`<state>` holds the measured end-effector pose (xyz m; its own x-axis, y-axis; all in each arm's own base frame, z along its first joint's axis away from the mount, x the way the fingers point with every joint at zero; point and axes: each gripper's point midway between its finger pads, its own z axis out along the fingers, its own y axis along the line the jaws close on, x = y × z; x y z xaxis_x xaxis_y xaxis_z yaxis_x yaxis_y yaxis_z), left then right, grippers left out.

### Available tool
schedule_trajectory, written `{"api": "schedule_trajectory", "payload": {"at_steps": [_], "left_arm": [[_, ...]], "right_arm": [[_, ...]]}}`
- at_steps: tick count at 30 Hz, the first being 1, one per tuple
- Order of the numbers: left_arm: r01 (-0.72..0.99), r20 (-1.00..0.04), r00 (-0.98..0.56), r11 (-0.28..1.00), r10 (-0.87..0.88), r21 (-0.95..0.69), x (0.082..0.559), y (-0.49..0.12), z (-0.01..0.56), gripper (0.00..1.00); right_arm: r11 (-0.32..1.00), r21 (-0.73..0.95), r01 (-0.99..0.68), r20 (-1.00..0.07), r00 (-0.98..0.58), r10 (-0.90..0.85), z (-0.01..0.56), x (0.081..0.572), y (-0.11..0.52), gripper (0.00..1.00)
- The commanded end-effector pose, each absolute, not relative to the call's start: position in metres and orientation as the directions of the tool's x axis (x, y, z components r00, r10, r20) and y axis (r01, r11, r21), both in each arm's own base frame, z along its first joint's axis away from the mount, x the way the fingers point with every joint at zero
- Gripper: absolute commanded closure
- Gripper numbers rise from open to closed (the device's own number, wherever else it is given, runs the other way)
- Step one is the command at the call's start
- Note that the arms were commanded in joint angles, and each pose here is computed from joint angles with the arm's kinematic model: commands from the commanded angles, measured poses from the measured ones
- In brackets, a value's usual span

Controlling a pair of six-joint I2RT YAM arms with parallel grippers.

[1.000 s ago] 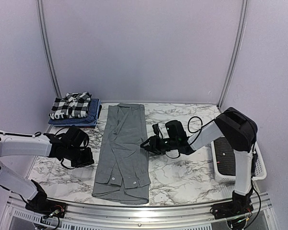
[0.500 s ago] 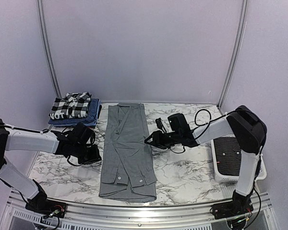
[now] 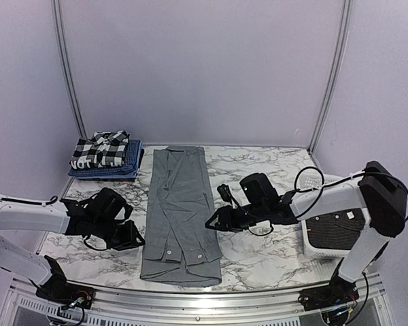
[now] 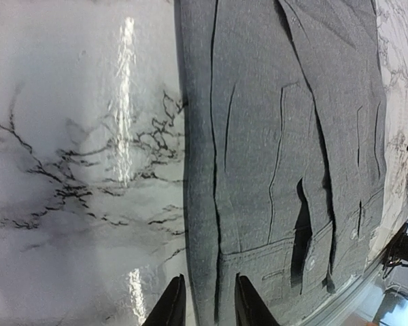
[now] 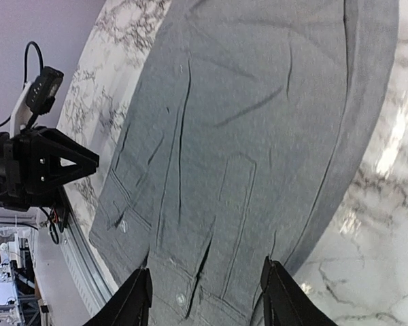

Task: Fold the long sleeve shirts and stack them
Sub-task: Move the rectangle-folded shirt to the center of the board, then pick up the rectangle-folded shirt from the center of the board.

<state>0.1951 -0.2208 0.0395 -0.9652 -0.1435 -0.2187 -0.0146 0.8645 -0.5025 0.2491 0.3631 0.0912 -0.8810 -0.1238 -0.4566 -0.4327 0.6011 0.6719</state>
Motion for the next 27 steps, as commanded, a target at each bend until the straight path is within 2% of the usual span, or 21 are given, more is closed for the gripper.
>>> {"api": "schedule_trajectory", "payload": {"at_steps": [1,12,27], "left_arm": [[-0.036,-0.144,-0.981,0.859,-0.127,-0.511,0.174,-0.221,0.032,0.73],[-0.049,-0.111,-0.986,0.846,-0.126,-0.531,0.164,-0.221,0.026,0.67],[-0.043,-0.076,-0.992,0.833,-0.102,-0.552,0.157,-0.226,0.018,0.66]], "right_arm": [[0.597,0.701,-0.391,-0.382,-0.912,-0.148,0.081,0.219,0.355,0.49],[0.636,0.695,-0.335,-0.296,-0.940,-0.172,0.061,0.178,0.329,0.49],[0.625,0.735,-0.264,-0.207,-0.964,-0.165,0.050,0.154,0.335,0.56]]}}
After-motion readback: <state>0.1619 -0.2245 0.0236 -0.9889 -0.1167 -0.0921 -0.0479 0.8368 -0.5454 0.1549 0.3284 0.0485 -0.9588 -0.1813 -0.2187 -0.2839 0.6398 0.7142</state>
